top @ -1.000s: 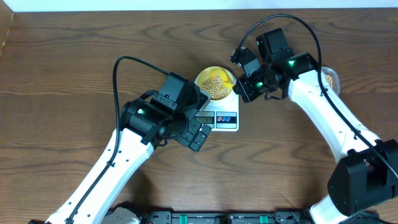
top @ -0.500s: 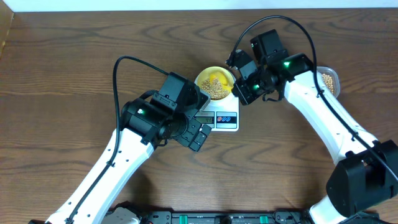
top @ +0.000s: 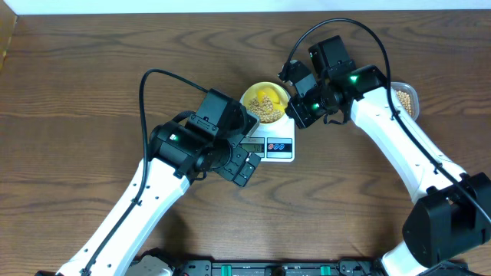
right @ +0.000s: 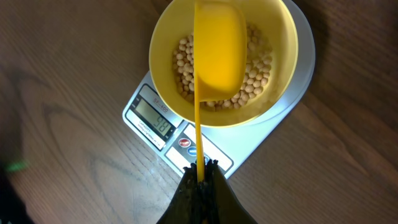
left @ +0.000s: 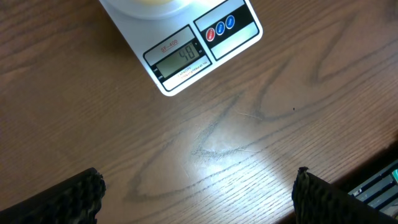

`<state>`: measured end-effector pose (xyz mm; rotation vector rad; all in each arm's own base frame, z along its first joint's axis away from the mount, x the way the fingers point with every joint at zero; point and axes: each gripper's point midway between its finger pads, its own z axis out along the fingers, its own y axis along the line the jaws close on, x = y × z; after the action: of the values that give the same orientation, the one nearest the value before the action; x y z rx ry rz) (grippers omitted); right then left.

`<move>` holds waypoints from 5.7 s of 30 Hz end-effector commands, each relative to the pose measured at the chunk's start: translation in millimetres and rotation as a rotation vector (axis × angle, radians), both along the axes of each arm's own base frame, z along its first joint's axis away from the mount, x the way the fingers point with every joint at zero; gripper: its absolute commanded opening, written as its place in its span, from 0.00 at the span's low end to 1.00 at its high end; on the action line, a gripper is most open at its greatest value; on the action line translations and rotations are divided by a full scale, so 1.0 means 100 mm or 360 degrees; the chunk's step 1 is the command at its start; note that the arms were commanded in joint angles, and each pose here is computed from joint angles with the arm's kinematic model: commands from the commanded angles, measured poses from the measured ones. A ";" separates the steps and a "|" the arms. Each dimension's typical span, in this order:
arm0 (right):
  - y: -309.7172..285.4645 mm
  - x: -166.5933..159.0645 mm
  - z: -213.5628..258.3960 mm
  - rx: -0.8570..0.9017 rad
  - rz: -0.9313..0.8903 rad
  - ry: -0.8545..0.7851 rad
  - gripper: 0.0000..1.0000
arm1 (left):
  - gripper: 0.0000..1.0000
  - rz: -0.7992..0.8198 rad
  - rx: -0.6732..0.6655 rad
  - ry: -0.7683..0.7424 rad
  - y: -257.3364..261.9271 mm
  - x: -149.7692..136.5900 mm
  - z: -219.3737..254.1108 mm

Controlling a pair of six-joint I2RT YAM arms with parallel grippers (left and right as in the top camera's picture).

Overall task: Scoop item into bowl and weigh 50g on scale
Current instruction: 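Shake the scoop gently over the bowl to add a few more beans, then carry the yellow scoop with the right gripper back to the soybean tub, then lower the scoop into the soybean tub and drag it to refill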

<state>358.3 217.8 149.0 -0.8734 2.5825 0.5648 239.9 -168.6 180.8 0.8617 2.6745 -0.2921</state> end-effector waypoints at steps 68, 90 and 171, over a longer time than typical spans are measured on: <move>-1.73 0.65 0.77 0.1063 -0.0772 0.0181 0.01 | 0.98 -0.0003 -0.0011 -0.0028 -0.01 0.01 0.06; -2.13 0.54 0.80 0.1176 -0.0961 0.0275 0.01 | 0.98 -0.0003 -0.0011 -0.0028 -0.01 0.01 0.06; -2.66 0.08 0.22 -0.0155 -0.1508 0.0472 0.01 | 0.98 -0.0003 -0.0011 -0.0028 -0.01 0.01 0.06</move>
<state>365.1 -42.8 167.6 0.4729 2.8796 0.3590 239.9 -168.6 180.8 0.8617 2.6745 -0.2921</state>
